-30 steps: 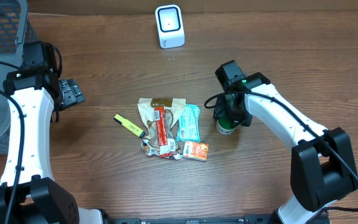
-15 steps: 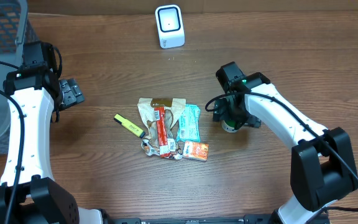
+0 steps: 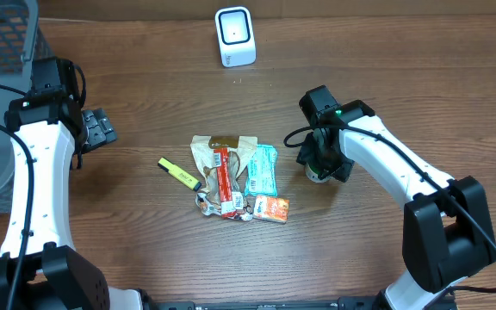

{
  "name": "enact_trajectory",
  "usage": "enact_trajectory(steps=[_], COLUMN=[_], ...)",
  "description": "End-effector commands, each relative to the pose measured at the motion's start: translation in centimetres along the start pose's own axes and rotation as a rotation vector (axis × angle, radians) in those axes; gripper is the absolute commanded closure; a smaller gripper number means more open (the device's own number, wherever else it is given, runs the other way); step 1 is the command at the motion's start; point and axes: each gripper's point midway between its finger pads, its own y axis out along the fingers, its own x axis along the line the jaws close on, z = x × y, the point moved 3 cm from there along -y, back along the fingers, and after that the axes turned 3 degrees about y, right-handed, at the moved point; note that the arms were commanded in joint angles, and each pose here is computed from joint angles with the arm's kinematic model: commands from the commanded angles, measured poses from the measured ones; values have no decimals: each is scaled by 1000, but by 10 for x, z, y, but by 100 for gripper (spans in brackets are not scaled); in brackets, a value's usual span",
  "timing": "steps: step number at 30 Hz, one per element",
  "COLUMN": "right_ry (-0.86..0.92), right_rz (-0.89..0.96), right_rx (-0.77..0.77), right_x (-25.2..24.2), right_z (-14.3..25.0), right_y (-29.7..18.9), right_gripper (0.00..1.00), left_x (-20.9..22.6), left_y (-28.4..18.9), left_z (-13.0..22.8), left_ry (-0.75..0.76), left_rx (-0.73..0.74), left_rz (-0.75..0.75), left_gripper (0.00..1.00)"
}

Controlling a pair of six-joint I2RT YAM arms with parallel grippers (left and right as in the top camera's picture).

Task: Scan the item barcode

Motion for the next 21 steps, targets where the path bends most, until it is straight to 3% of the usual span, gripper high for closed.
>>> enact_trajectory(steps=[1, 5, 7, 14, 16, 19, 21], right_ry=[-24, -187, -304, -569, -618, -650, -648], right_rz=[10, 8, 10, 20, 21, 18, 13], right_rx=[-33, -36, -36, -26, -26, -30, -30], right_x=[0, 1, 1, 0, 0, 1, 2], right_z=[-5, -5, -5, -4, -4, -5, -5], right_y=[-1, -1, -1, -1, -1, -1, -2], right_gripper=[36, 38, 44, 42, 38, 24, 3], left_x=[3, 3, 3, 3, 3, 3, 3], left_y=[-8, -8, -8, -8, -8, -8, -8], left_z=[-5, -5, -5, -5, -5, -5, -5], left_ry=[6, 6, 6, 6, 6, 6, 6], left_rx=[-29, -29, -29, -29, -29, -29, -29], left_rz=[3, 4, 4, 3, 3, 4, 4], left_gripper=[0, 0, 0, 0, 0, 0, 0])
